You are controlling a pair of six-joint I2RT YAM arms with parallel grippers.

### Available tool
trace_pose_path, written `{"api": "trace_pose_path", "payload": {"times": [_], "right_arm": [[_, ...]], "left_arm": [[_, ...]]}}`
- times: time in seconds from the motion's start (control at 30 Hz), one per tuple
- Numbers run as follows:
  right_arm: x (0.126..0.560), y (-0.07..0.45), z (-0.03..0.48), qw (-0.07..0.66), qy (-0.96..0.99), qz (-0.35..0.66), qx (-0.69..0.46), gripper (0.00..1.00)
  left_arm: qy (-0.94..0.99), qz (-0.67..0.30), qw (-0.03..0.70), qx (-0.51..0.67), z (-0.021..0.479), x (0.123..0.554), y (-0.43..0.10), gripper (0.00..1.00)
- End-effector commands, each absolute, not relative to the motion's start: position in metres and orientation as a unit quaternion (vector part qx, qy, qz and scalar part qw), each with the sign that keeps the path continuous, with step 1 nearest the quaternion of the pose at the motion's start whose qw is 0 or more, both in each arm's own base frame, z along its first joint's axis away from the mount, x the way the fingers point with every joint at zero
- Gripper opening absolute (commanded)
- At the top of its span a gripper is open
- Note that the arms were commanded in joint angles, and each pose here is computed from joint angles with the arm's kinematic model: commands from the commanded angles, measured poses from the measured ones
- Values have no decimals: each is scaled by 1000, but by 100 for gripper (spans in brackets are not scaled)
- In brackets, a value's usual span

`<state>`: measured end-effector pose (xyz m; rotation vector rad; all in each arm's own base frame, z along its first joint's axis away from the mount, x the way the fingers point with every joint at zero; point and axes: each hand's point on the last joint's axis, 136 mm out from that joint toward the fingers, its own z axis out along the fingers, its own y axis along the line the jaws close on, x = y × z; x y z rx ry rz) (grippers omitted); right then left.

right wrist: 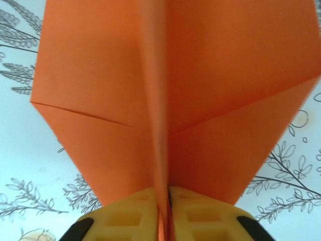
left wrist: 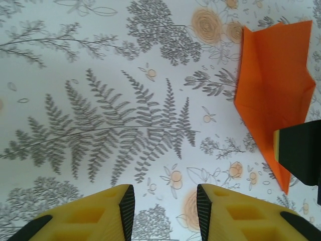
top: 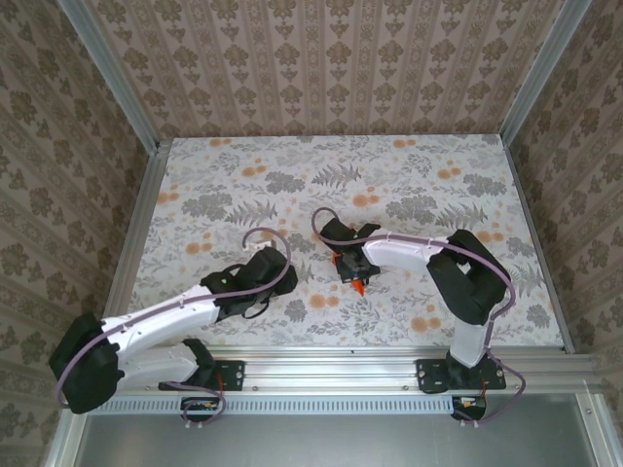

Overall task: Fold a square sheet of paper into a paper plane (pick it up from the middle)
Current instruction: Turn over the paper plane at the center of the table, then reset both arms

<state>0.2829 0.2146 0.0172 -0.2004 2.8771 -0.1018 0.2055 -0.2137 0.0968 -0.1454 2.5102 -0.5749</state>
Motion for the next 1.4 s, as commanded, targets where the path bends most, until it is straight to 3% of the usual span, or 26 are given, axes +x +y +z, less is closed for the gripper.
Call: {"api": "trace_pose_path", "payload": {"times": [0.0,0.07,0.43,0.6,0.83,1.0,1.2,1.37], "right_arm": [[285,215,14,121,990,-45,-51,15],[284,215,11,118,991,-45,-50,22],[281,217,-2,100,993,-44,-48,23],[289,221,29,131,990,-30,-44,26],[296,212,106,210,976,-9,-55,55],[296,200,152,263,963,-4,-60,59],[296,161,225,402,914,-17,-52,62],[295,94,256,529,843,-92,-5,96]], "left_arm": [[937,-196,282,-59,93,202,-197,41],[936,-198,284,-63,94,201,-193,42],[935,-207,280,-69,92,200,-190,43],[936,-206,280,-57,94,201,-193,43],[930,-195,310,-32,111,208,-190,42],[926,-183,330,-24,122,212,-186,44],[924,-135,357,-22,128,219,-168,51],[915,-35,402,-8,144,230,-131,67]]}}
